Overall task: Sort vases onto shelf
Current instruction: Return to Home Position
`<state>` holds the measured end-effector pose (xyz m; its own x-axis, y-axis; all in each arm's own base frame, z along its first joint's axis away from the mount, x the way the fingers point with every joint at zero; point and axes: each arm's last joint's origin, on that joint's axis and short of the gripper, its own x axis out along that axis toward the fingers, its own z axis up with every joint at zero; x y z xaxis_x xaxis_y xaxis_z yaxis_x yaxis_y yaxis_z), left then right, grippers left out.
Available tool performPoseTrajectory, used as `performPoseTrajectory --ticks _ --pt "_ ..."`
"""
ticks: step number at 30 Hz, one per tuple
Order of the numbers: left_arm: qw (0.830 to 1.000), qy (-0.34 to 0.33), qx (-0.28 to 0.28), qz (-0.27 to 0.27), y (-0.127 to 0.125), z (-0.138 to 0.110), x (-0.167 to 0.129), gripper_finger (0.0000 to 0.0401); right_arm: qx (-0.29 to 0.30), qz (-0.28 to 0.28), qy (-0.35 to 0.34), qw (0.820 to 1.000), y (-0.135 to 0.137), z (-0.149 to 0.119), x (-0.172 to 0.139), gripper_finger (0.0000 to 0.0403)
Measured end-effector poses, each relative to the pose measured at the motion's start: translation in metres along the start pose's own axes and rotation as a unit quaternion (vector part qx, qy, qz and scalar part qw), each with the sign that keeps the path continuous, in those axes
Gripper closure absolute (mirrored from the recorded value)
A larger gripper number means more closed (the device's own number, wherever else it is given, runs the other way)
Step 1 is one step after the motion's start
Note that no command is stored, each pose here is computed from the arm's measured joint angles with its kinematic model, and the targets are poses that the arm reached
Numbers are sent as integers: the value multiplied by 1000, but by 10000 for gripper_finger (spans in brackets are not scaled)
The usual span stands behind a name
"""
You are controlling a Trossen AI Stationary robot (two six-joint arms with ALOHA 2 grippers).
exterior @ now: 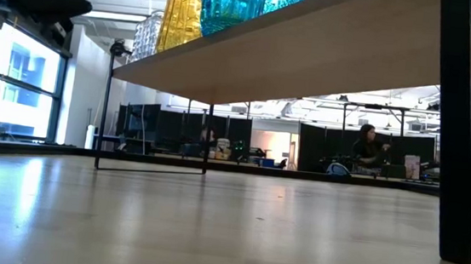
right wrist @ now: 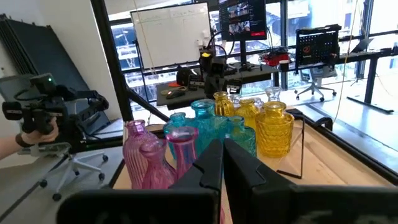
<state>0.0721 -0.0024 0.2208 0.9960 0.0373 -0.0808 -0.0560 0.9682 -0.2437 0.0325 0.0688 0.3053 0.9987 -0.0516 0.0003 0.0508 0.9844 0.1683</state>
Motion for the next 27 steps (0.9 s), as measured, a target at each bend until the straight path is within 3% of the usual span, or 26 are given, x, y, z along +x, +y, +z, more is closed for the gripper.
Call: performPoseTrajectory --ticks 6,14,19,21,24,27 --pt "1000 17 -4 5 3 -12 6 398 10 0 0 1000 -11 -21 0 402" --pt "1000 8 -18 3 2 -10 5 398 89 21 6 996 -14 -45 -3 402" --pt "999 9 -38 7 2 -11 5 398 107 35 10 994 -5 -36 -5 402" --pt "999 10 -46 8 2 -11 5 398 141 28 9 990 2 -27 -4 402" --pt "999 11 -49 8 3 -11 5 398 197 14 7 980 18 -6 -3 402" --pt "999 10 -49 12 3 -11 5 398 178 7 10 984 45 25 0 402"
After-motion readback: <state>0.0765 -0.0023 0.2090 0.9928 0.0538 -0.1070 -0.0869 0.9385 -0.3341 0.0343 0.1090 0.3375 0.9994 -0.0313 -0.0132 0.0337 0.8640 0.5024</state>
